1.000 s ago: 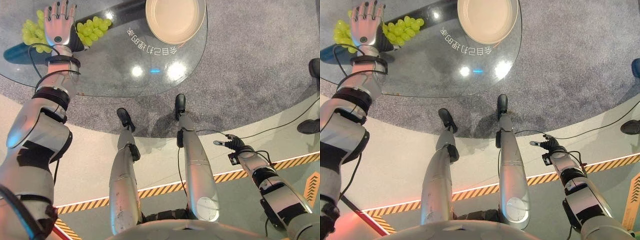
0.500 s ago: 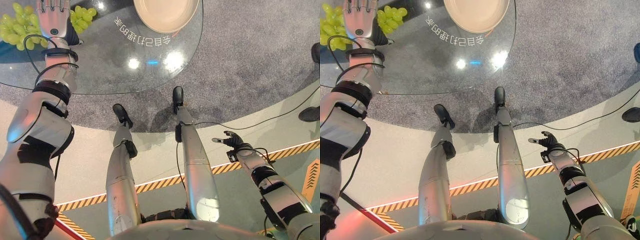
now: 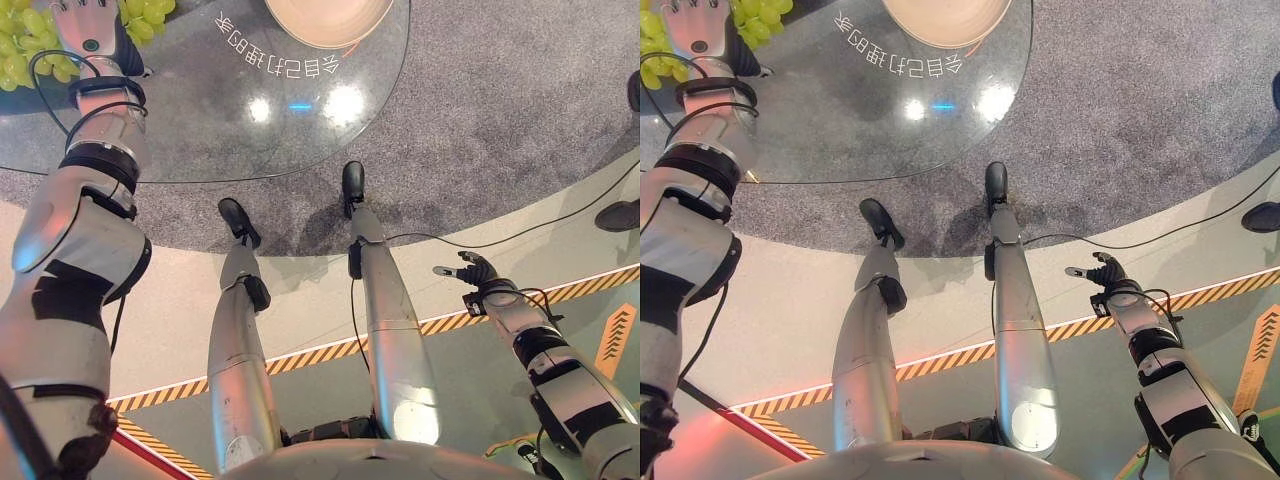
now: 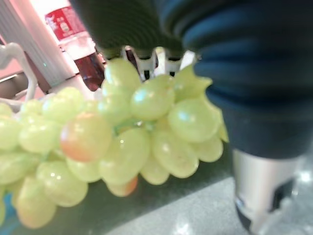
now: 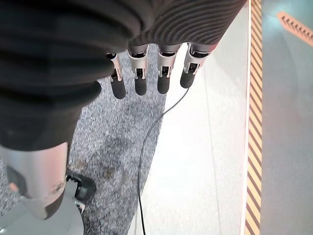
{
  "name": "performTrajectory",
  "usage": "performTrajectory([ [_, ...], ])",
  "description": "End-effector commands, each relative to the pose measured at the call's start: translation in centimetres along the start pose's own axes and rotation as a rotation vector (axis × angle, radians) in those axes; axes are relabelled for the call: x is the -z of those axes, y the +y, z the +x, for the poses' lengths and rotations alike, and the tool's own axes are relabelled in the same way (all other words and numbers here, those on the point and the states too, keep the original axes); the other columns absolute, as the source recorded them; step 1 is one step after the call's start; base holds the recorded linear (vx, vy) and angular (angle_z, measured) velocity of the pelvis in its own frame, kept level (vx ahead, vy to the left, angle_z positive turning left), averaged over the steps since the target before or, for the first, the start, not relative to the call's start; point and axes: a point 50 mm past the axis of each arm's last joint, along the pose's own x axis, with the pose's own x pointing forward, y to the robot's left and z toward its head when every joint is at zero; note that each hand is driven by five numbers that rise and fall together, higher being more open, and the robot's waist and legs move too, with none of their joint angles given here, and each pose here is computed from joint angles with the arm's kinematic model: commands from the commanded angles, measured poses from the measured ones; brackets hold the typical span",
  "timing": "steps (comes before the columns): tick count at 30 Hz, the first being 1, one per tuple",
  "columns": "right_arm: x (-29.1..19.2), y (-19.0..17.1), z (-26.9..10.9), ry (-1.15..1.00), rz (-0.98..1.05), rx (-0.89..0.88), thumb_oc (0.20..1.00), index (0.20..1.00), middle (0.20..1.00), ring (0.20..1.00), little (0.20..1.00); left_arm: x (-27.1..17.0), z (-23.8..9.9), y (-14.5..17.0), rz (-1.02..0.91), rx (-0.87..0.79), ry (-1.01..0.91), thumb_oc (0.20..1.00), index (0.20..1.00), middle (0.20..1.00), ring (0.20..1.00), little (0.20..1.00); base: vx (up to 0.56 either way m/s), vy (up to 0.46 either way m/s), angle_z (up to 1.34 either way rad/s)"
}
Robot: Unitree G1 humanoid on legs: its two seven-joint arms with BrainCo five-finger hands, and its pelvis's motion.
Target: Pick up fruits into the plate
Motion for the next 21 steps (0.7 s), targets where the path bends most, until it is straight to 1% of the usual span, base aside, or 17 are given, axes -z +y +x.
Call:
performTrajectory([
  [1, 1.5, 0.6, -0.3, 0.031, -0.012, -0.035, 1.0, 1.0, 1.0, 1.0, 1.0, 3.7, -0.4, -1.0, 0.056, 0.049, 0.128, 1.0, 1.0, 1.0, 1.0, 1.0, 0.0, 0.0, 0.0],
  [7, 0.3, 0.3, -0.1, -0.021, 0.012, -0.037, 1.0, 1.0, 1.0, 1.0, 1.0, 4.0, -0.7, -1.5, 0.085, 0.09, 0.153, 1.0, 1.0, 1.0, 1.0, 1.0, 0.0, 0.0, 0.0],
  [8, 0.1, 0.2, -0.1, -0.029, 0.018, -0.036, 1.0, 1.0, 1.0, 1.0, 1.0, 4.1, -0.6, -1.5, 0.099, 0.105, 0.157, 0.856, 0.856, 0.856, 0.856, 0.856, 0.0, 0.0, 0.0],
  [9, 0.0, 0.1, -0.1, -0.037, 0.024, -0.034, 1.0, 1.0, 1.0, 1.0, 1.0, 4.2, -0.7, -1.6, 0.118, 0.119, 0.161, 0.564, 0.564, 0.564, 0.564, 0.564, 0.0, 0.0, 0.0],
  [10, -0.2, 0.0, -0.1, -0.042, 0.03, -0.031, 1.0, 1.0, 1.0, 1.0, 1.0, 4.3, -0.8, -1.7, 0.133, 0.128, 0.164, 0.529, 0.529, 0.529, 0.529, 0.529, 0.0, 0.0, 0.0],
  [11, -0.3, -0.1, -0.1, -0.047, 0.035, -0.029, 1.0, 1.0, 1.0, 1.0, 1.0, 4.4, -0.8, -1.7, 0.145, 0.134, 0.165, 0.526, 0.526, 0.526, 0.526, 0.526, 0.0, 0.0, 0.0],
  [12, -0.7, -0.2, -0.1, -0.06, 0.05, -0.024, 1.0, 1.0, 1.0, 1.0, 1.0, 4.6, -0.9, -1.9, 0.171, 0.155, 0.175, 0.275, 0.275, 0.275, 0.275, 0.275, 0.0, 0.0, 0.0],
  [13, -0.7, -0.2, -0.1, -0.062, 0.051, -0.023, 1.0, 1.0, 1.0, 1.0, 1.0, 4.6, -1.0, -2.0, 0.174, 0.158, 0.177, 0.2, 0.2, 0.2, 0.2, 0.2, 0.0, 0.0, 0.0],
  [21, -1.3, -0.7, 0.0, -0.079, 0.038, -0.023, 1.0, 1.0, 1.0, 1.0, 1.0, 4.8, -2.0, -3.5, 0.189, 0.225, 0.174, 0.2, 0.2, 0.2, 0.2, 0.2, 0.0, 0.0, 0.0],
])
